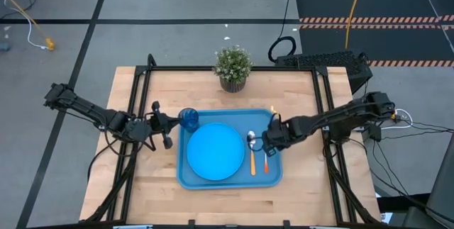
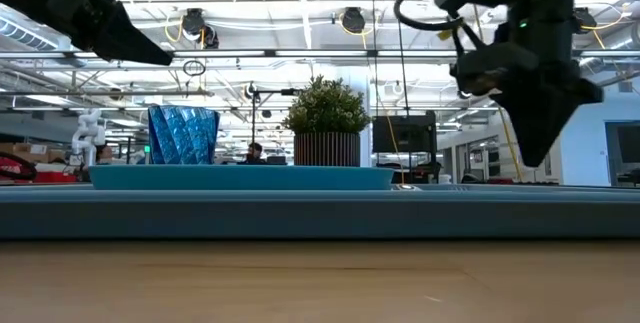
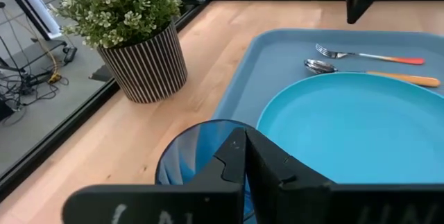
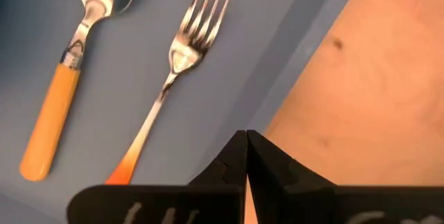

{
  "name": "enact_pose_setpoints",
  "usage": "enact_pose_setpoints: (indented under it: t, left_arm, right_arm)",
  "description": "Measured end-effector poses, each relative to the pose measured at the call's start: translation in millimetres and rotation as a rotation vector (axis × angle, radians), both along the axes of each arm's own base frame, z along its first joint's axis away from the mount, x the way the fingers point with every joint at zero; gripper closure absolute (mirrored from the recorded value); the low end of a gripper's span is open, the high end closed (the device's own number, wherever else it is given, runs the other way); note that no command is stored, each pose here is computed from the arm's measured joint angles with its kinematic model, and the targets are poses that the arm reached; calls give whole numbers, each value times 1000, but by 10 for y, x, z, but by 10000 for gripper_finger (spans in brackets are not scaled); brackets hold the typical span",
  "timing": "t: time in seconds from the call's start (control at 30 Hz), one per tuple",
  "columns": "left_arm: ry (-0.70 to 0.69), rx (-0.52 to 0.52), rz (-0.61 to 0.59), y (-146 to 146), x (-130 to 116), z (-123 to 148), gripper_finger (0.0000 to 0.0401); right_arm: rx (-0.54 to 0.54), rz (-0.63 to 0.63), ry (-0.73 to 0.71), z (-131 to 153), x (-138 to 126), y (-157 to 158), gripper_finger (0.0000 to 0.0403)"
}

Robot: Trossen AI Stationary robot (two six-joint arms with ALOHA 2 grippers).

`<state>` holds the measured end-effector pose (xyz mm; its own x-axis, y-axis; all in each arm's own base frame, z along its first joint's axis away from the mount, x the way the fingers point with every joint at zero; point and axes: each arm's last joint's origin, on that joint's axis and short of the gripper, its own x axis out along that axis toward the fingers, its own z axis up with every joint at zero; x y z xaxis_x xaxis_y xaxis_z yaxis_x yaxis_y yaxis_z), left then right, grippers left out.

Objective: Pick and place plate/cup/fork/spoon on tray
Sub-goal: Adjust the blue tray on the table

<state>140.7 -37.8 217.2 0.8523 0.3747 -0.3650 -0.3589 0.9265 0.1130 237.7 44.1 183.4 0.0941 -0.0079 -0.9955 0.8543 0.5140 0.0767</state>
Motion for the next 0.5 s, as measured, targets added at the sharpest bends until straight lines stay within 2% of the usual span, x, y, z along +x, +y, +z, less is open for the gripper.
enact_pose_setpoints:
  t: [0.33,0.5]
  left_arm:
    - [-1,1,-1,-2,0,1,393]
    - [0,0,0,-2,-1,0,392]
  right_arm:
    - [-5,-53,80,-5,-146,260,403]
    - [60,-7,53,-3,-157,435,403]
